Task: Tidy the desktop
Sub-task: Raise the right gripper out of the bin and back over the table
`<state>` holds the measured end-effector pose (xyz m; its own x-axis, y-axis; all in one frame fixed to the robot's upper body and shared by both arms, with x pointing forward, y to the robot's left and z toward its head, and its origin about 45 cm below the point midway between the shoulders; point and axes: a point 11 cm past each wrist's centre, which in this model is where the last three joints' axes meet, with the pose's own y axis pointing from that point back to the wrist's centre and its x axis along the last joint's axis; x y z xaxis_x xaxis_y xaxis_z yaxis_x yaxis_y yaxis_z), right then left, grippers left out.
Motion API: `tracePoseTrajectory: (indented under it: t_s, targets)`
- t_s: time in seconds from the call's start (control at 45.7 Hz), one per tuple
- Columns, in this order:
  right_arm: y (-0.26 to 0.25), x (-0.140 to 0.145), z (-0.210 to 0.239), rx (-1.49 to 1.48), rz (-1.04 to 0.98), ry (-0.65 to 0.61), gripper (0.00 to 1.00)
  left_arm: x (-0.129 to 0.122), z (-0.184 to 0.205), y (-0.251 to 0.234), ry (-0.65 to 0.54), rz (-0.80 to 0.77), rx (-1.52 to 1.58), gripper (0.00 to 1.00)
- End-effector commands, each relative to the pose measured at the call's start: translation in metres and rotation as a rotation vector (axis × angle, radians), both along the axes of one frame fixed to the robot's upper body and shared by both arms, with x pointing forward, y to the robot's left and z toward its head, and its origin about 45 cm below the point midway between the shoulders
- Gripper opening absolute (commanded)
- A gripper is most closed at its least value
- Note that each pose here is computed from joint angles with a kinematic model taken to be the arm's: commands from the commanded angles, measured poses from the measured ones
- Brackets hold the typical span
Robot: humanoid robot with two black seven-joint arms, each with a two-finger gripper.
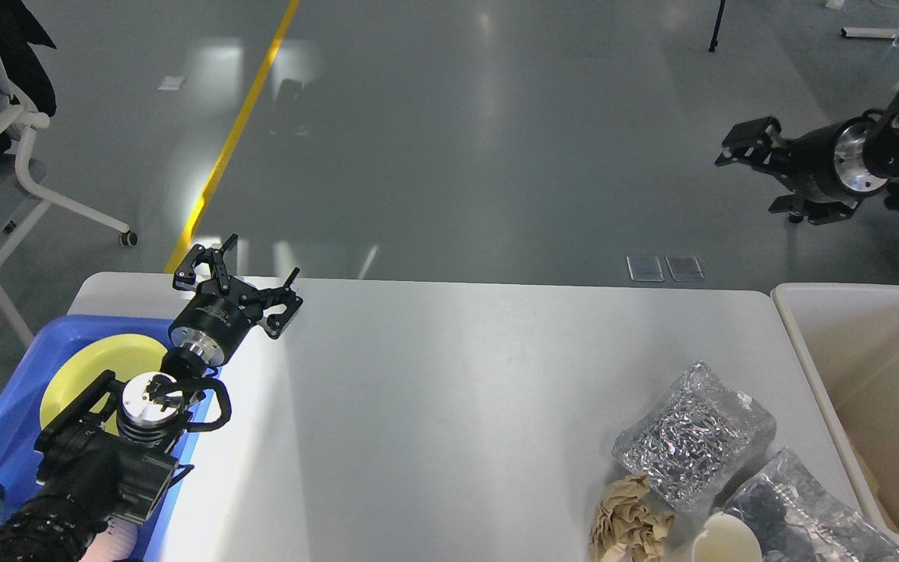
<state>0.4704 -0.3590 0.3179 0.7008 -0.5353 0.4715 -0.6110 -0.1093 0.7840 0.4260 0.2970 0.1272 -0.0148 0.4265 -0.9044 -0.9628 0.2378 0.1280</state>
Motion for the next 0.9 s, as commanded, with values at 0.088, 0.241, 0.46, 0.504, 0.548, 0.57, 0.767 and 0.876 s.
tracePoseTrajectory:
  t_s: [0.088, 0.241, 0.46, 0.504, 0.548, 0.57, 0.767, 0.876]
  targets:
    - [0.082, -0.042, 0.019, -0.019, 0.239, 0.129, 1.0, 0.0, 0.0, 0.0, -0.001, -0.001, -0.001, 0.97]
    - [0.128, -0.064, 0.009, -0.068, 0.369, 0.211, 1.0, 0.0, 0.0, 0.0, -0.001, 0.0, -0.002, 0.97]
    - [0.112, -0.056, -0.015, -0.121, 0.338, 0.237, 1.0, 0.0, 0.0, -0.001, 0.0, -0.003, 0.0, 0.97]
    - [0.085, -0.057, -0.031, -0.138, 0.281, 0.265, 1.0, 0.0, 0.0, 0.0, -0.001, -0.002, 0.0, 0.97]
    - [0.054, -0.061, -0.043, -0.154, 0.222, 0.289, 1.0, 0.0, 0.0, 0.0, -0.001, -0.002, 0.0, 0.97]
    - [0.04, -0.064, -0.048, -0.155, 0.197, 0.297, 1.0, 0.0, 0.0, 0.0, -0.001, -0.001, -0.002, 0.97]
    - [-0.069, -0.13, -0.106, -0.084, -0.013, 0.416, 1.0, 0.0, 0.0, 0.0, -0.001, -0.001, -0.002, 0.97]
    - [-0.087, -0.159, -0.132, 0.011, -0.078, 0.436, 1.0, 0.0, 0.0, 0.0, 0.0, -0.001, 0.0, 0.97]
